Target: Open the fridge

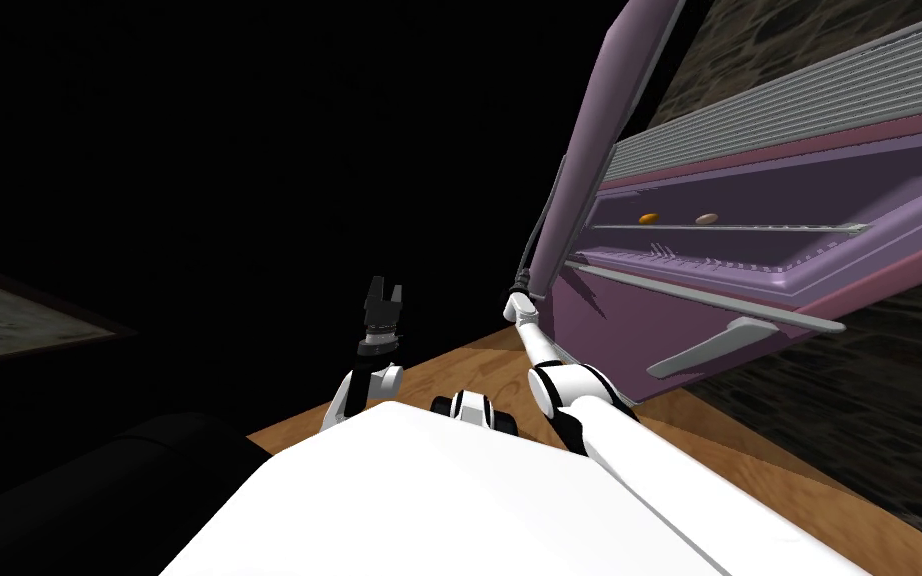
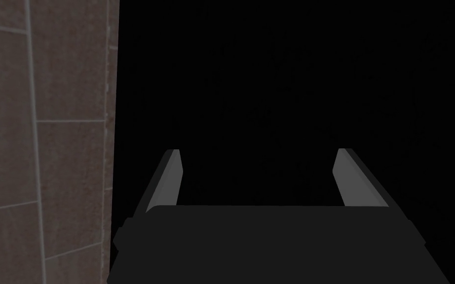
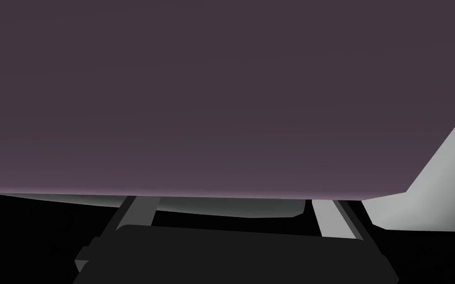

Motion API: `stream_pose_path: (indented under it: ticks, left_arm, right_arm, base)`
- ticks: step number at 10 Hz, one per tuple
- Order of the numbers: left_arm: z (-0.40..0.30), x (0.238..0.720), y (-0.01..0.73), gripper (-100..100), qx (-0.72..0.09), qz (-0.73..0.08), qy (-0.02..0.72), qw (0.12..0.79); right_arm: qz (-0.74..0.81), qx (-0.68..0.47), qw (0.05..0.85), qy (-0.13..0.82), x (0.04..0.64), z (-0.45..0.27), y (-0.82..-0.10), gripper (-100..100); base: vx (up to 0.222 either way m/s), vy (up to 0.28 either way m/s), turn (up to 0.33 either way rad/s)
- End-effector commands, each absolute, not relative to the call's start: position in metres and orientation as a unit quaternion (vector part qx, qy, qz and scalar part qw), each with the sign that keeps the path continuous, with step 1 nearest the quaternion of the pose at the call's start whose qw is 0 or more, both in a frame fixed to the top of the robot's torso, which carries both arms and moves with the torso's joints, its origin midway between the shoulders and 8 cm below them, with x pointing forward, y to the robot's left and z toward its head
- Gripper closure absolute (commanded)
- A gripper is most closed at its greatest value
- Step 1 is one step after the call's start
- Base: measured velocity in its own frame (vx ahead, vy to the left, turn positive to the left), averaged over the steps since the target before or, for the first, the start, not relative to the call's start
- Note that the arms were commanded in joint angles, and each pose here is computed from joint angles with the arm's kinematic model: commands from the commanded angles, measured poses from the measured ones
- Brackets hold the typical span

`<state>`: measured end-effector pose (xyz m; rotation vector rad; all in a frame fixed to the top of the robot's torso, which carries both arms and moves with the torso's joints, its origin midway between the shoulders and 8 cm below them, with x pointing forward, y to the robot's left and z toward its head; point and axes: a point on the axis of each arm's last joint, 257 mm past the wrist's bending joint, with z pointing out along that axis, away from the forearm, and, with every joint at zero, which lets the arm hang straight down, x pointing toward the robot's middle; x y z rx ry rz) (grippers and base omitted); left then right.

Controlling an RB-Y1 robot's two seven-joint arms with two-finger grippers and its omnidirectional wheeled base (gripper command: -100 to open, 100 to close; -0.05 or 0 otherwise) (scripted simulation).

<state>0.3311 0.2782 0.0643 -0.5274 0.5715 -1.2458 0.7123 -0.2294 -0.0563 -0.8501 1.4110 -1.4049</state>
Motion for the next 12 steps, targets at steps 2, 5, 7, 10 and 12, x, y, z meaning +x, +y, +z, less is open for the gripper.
stream_pose_path:
  ticks: [2,5,7,10,12]
  left_arm:
    - [0.064,0.331,0.278,0,-0.241,-0.568,0.261,0.742]
    - [0.064,0.331,0.278,0,-0.241,-0.568,0.261,0.742]
    - [0.064,0.331,0.278,0,-0.241,-0.568,0.261,0.742]
    - [0.064,0.331,0.278,0,-0.241,-0.568,0.261,0.742]
    - [0.064,0.331,0.278,0,-0.241,-0.568,0.261,0.742]
  right_arm:
    - [-0.576,-0.347,0.468,0.574,0.72,-0.034,-0.223,-100]
    - [-0.576,-0.347,0.468,0.574,0.722,-0.029,-0.22,-100]
    - [-0.575,-0.348,0.468,0.573,0.726,-0.018,-0.214,-100]
    - [-0.565,-0.359,0.46,0.583,0.724,-0.044,-0.21,0]
    - [-0.564,-0.36,0.457,0.586,0.724,-0.048,-0.212,0]
  base:
    - [-0.026,-0.022,0.008]
    - [-0.013,-0.013,0.0]
    - [-0.013,-0.013,0.006]
    - [-0.001,-0.001,0.005]
    - [0.0,0.0,0.0]
